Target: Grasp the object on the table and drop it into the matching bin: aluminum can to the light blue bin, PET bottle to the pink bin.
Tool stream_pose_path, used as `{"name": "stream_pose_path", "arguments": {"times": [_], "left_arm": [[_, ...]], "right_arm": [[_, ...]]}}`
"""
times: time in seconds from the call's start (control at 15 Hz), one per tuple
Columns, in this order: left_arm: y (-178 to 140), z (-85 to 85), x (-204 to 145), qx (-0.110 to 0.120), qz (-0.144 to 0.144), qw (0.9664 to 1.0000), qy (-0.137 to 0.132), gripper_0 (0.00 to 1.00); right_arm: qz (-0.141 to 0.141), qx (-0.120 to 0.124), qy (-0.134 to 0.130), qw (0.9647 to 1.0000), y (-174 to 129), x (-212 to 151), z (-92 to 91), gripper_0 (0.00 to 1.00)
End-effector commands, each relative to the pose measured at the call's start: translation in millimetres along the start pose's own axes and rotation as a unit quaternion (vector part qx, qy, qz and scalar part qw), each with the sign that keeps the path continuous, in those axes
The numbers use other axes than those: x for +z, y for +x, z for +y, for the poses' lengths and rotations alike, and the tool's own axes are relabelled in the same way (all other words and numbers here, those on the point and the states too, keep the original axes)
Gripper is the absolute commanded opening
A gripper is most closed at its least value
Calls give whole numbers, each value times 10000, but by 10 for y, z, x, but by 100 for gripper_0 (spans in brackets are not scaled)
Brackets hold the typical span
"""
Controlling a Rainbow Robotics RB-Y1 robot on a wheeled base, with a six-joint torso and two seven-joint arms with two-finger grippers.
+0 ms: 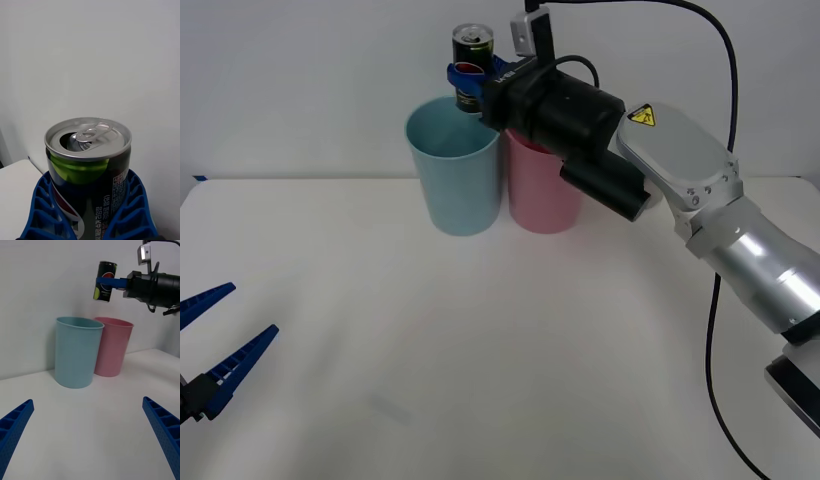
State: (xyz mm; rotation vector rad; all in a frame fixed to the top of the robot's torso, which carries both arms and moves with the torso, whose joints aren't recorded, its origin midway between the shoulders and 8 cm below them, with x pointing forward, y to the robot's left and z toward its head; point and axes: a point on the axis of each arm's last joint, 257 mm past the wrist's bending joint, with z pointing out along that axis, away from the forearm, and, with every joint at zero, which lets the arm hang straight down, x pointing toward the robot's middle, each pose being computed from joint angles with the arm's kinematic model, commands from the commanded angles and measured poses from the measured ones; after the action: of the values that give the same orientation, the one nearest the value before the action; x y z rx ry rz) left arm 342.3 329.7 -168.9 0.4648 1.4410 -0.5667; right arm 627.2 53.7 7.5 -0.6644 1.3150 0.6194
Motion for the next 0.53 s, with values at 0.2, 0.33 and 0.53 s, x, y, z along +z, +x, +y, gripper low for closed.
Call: {"name": "stream_pose_path", "arguments": {"times": [0.2, 0.33, 0.53], "left_arm": [[0, 0, 0, 0, 0, 10000, 0, 100], [0, 0, 0, 0, 0, 10000, 0, 100], [0, 0, 0, 0, 0, 10000, 0, 100]], "right_arm": [[134, -57, 341, 9993, 64, 326, -78, 0], [222, -98, 513, 9984, 130, 419, -122, 0], [271, -125, 601, 9977, 175, 481, -106, 0]]}}
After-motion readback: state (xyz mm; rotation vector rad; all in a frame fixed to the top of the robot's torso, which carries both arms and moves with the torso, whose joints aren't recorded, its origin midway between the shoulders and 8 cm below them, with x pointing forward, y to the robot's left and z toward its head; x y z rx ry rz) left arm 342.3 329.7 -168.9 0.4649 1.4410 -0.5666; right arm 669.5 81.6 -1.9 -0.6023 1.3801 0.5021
